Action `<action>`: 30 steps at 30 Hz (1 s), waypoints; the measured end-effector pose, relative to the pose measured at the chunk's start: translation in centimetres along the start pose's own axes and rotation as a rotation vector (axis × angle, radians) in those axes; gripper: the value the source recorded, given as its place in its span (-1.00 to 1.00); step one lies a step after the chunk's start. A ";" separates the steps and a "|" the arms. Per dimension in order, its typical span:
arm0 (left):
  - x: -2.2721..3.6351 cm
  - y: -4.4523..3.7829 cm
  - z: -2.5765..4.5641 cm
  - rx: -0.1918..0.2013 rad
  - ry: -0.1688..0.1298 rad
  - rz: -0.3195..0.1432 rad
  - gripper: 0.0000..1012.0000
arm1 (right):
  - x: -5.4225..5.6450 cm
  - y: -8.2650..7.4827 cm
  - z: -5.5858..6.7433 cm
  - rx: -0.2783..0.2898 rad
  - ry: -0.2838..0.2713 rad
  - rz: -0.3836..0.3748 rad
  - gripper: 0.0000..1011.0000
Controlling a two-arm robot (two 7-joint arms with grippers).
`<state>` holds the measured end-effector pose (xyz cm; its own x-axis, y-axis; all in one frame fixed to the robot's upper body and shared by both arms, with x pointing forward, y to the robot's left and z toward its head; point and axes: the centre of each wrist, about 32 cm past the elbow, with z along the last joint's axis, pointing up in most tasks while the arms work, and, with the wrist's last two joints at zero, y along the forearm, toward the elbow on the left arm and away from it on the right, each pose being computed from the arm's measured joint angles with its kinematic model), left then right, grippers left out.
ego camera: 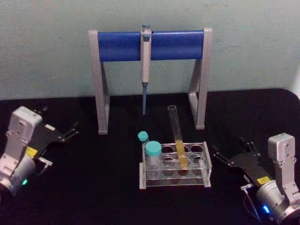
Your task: Pick up the test tube from the test tube rack, shake it, then place it back into the test tube rack.
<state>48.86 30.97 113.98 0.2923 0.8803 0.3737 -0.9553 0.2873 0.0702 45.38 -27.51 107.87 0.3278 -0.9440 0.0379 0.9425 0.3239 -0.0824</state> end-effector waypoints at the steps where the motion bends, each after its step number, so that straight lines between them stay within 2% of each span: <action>1: 0.00 0.00 0.00 0.000 0.000 0.000 1.00 | 0.0 0.0 0.0 0.000 0.000 0.000 0.98; 30: 0.00 0.00 0.00 0.000 0.000 0.000 1.00 | 0.0 0.0 0.0 0.003 0.000 -0.002 0.98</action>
<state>48.86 30.97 113.98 0.2923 0.8803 0.3737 -0.9552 0.2874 0.0703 45.34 -27.53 107.91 0.3258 -0.9447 0.0378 0.9433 0.3222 -0.0797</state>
